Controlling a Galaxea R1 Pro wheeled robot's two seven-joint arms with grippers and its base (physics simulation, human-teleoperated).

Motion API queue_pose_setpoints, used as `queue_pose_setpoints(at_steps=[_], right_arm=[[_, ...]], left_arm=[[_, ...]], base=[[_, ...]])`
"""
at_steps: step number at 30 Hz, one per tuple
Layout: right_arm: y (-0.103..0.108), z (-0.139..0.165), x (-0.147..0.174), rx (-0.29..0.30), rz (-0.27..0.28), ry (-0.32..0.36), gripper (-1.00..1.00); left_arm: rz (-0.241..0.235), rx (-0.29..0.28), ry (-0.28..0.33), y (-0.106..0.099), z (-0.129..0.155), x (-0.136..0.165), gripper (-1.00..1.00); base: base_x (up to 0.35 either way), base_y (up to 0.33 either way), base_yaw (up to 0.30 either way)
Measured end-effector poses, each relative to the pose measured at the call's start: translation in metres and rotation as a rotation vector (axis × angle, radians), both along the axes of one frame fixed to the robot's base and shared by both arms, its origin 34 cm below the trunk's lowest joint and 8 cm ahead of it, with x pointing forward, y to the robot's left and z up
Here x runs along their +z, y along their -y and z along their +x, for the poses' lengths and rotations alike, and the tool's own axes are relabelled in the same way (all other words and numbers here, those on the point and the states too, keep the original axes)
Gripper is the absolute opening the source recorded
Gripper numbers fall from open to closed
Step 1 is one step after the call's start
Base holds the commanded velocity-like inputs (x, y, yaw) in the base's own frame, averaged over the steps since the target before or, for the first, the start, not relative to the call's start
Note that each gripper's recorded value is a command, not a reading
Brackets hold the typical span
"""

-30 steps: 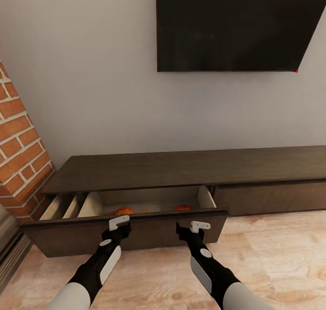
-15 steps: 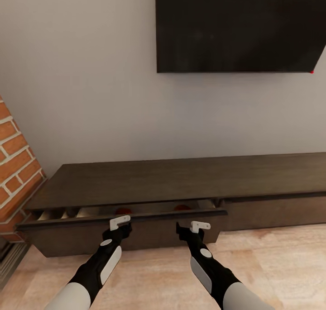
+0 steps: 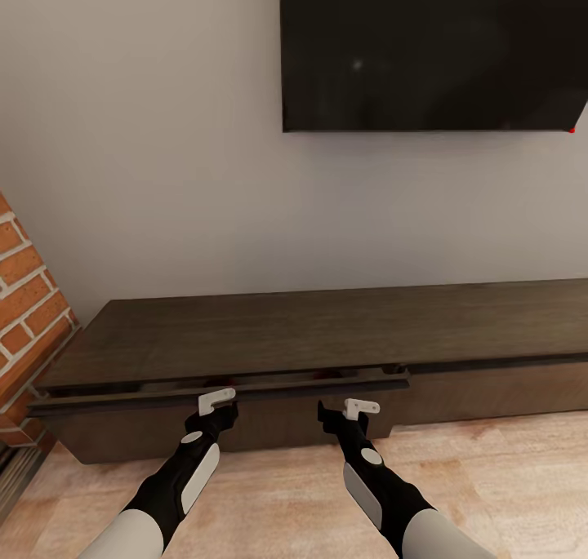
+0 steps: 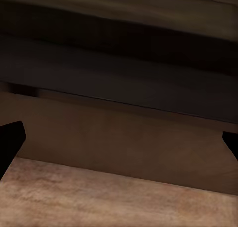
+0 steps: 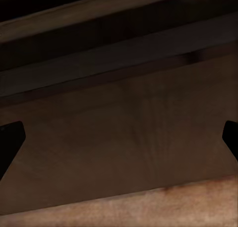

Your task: Place each of the two pumpkins and all three candles from the living room inside a cabinet in the living room (use any cabinet), then make sure every cabinet is closed, and position the cauldron so it is next to a table in the living room.

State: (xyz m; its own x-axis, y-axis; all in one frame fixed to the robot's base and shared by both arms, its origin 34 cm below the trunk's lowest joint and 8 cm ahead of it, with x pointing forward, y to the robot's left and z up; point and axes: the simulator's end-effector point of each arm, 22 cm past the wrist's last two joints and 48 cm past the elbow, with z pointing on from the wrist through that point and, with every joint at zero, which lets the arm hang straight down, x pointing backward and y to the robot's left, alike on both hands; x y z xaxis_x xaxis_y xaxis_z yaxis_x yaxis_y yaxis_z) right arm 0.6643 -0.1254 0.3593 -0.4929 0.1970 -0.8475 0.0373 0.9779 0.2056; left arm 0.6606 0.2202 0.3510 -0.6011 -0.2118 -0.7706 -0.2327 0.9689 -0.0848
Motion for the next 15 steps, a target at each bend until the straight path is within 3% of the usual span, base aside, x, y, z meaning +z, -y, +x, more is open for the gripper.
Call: queue_pose_setpoints(at_steps=[6,15], right_arm=[[0.0000,-0.0002,-0.0001,0.001,-0.001,0.000,1.00],[0.0002,-0.0003,-0.0003,0.001,-0.001,-0.001,1.00]], left_arm=[[0.002,-0.001,0.000,-0.0002,0.0000,0.0002,1.00],[0.001,-0.001,0.000,0.0000,0.0000,0.0001,1.00]], base=[[0.143,0.000,0.000],[0.010,0.000,0.000]])
